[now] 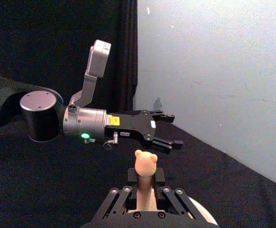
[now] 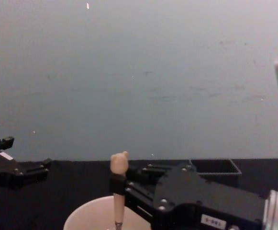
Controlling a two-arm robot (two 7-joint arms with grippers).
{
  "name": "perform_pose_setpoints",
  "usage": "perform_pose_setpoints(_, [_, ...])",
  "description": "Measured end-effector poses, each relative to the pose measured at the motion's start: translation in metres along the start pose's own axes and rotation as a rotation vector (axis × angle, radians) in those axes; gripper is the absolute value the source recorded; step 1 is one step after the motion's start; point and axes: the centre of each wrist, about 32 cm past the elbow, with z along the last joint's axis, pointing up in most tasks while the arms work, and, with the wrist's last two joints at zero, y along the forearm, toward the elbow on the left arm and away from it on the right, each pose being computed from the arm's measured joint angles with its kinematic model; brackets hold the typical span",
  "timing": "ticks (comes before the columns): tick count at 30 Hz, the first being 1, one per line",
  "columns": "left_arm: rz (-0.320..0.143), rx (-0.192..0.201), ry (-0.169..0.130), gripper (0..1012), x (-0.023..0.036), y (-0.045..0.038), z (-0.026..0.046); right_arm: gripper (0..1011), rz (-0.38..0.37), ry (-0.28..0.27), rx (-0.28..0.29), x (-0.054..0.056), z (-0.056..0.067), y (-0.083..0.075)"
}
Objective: Pick up the stirring spoon with one hand, stir inside the cup, then place it back in its original position.
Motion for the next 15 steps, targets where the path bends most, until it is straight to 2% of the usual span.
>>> perform_pose_setpoints(15, [0.0,0.0,0.0,1001,0.0,0.0,0.0,211,-0.007,-0.004,0.002,0.005,-0.005,0.018])
